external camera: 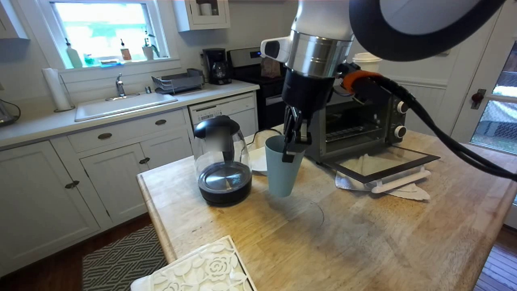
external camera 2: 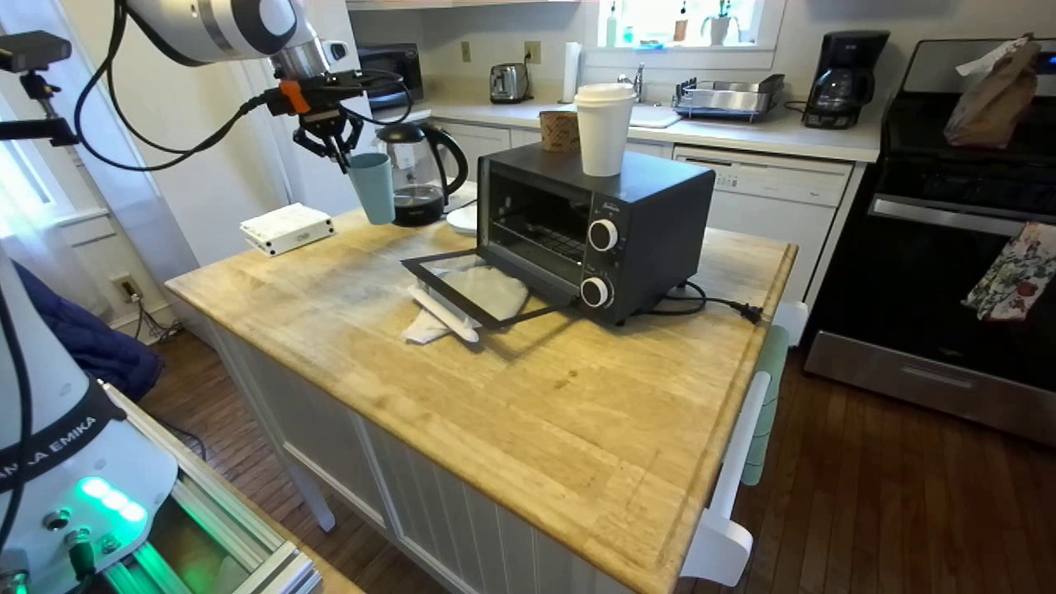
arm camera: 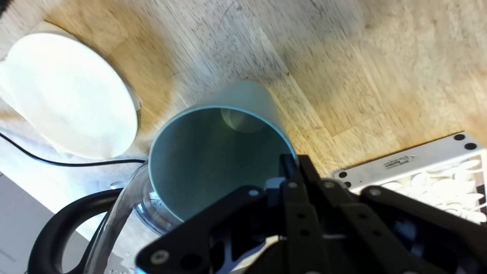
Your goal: Pick up the blue cup and put it on the table
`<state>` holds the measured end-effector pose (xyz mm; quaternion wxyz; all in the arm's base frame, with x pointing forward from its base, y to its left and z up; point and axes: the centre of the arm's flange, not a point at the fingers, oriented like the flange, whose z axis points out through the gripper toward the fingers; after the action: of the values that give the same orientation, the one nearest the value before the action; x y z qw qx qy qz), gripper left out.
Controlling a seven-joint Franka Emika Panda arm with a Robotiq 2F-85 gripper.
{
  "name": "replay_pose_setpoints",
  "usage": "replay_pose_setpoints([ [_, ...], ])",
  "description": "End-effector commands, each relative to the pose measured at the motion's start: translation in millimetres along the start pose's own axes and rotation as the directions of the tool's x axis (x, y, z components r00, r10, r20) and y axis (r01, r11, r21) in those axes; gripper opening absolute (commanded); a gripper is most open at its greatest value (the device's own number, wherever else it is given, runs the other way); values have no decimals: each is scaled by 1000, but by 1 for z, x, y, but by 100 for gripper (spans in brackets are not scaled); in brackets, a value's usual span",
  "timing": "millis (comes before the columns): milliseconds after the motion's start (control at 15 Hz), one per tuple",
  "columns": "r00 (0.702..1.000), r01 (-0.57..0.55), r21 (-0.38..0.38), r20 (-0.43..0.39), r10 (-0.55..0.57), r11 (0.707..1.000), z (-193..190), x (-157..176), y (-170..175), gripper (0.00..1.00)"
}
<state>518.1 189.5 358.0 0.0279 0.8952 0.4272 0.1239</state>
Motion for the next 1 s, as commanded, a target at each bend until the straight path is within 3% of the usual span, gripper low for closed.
replay_pose_setpoints([
  [0, 1000, -5, 1, -4, 5, 1000, 1, -1, 0, 1],
  [333, 990, 59, -28, 127, -55, 998, 21, -1, -9, 1],
  [600, 992, 59, -71, 114, -51, 996, 35, -2, -10, 1],
  [933, 1000, 5, -127, 30, -1, 992, 48, -6, -2, 1],
])
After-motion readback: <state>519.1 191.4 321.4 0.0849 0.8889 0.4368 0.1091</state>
